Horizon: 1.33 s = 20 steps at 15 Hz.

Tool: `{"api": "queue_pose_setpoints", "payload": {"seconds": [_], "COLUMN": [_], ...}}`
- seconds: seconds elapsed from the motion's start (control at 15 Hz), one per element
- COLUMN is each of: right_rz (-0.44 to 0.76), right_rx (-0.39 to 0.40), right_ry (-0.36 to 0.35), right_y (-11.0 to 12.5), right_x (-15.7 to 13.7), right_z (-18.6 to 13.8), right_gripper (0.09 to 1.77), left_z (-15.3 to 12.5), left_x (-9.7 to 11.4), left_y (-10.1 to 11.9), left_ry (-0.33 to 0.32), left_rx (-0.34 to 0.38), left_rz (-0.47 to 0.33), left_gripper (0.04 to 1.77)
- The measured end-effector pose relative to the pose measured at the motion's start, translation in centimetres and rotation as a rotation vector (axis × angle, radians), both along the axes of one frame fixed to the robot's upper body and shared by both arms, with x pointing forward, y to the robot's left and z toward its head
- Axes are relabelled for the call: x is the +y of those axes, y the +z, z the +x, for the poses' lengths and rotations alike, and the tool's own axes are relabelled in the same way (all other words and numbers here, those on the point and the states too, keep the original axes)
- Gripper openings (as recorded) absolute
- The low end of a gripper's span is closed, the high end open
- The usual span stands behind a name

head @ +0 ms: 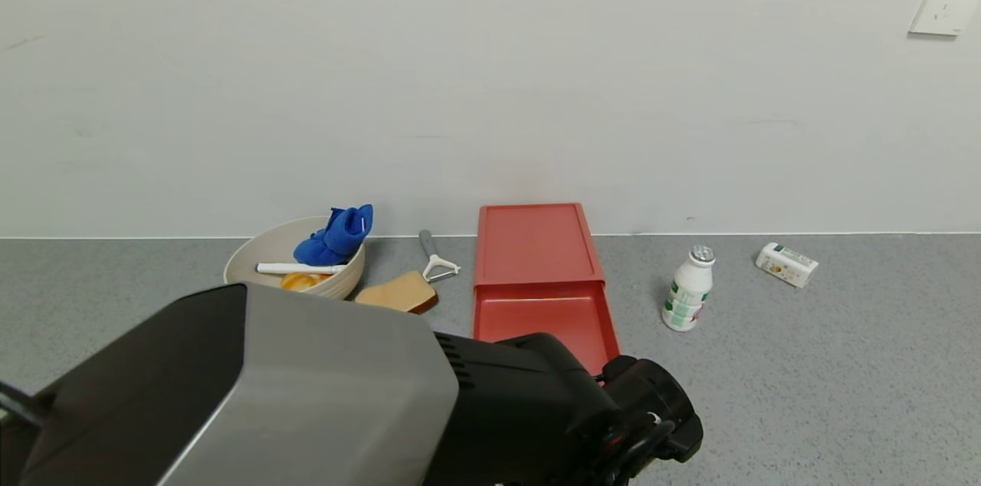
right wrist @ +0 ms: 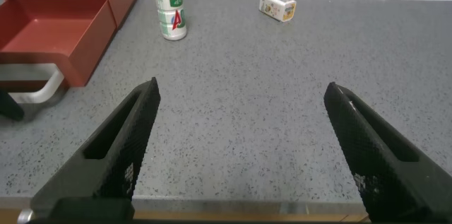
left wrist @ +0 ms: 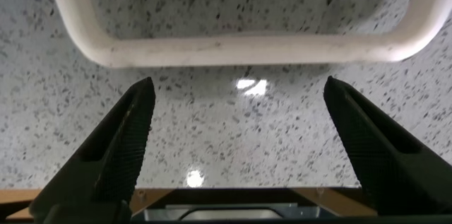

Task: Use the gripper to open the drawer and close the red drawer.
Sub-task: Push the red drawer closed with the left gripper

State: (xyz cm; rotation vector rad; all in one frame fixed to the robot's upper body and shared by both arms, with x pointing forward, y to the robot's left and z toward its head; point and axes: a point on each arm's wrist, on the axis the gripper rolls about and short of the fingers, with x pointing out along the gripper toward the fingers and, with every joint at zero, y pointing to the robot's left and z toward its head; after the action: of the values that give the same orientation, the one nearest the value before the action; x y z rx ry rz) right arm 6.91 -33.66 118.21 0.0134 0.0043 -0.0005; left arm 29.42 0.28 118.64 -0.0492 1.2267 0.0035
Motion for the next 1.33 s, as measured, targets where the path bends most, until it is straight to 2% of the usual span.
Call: {"api": "queue_pose_setpoints", "payload": {"seconds": [0.6, 1.0, 1.33], "right_rz": [0.000, 0.000, 0.000], "right_rx": [0.000, 0.000, 0.000], "right_ry": [0.000, 0.000, 0.000], "right_y": [0.0, 0.0, 0.0], "right_x": [0.0, 0.0, 0.0], "right_z": [0.0, 0.0, 0.0], "right_gripper": [1.71, 1.71, 1.71], "left_z": [0.6, 1.6, 2.8], "left_x": [-0.2, -0.2, -0.2], "left_y": [-0.1, 0.1, 0.3], "left_ry": [-0.006, 0.002, -0.002], "left_rx": [-0.059, -0.119, -0.137], "left_rz": [0.011, 0.039, 0.033], "left_gripper": [1.72, 1.72, 1.72]}}
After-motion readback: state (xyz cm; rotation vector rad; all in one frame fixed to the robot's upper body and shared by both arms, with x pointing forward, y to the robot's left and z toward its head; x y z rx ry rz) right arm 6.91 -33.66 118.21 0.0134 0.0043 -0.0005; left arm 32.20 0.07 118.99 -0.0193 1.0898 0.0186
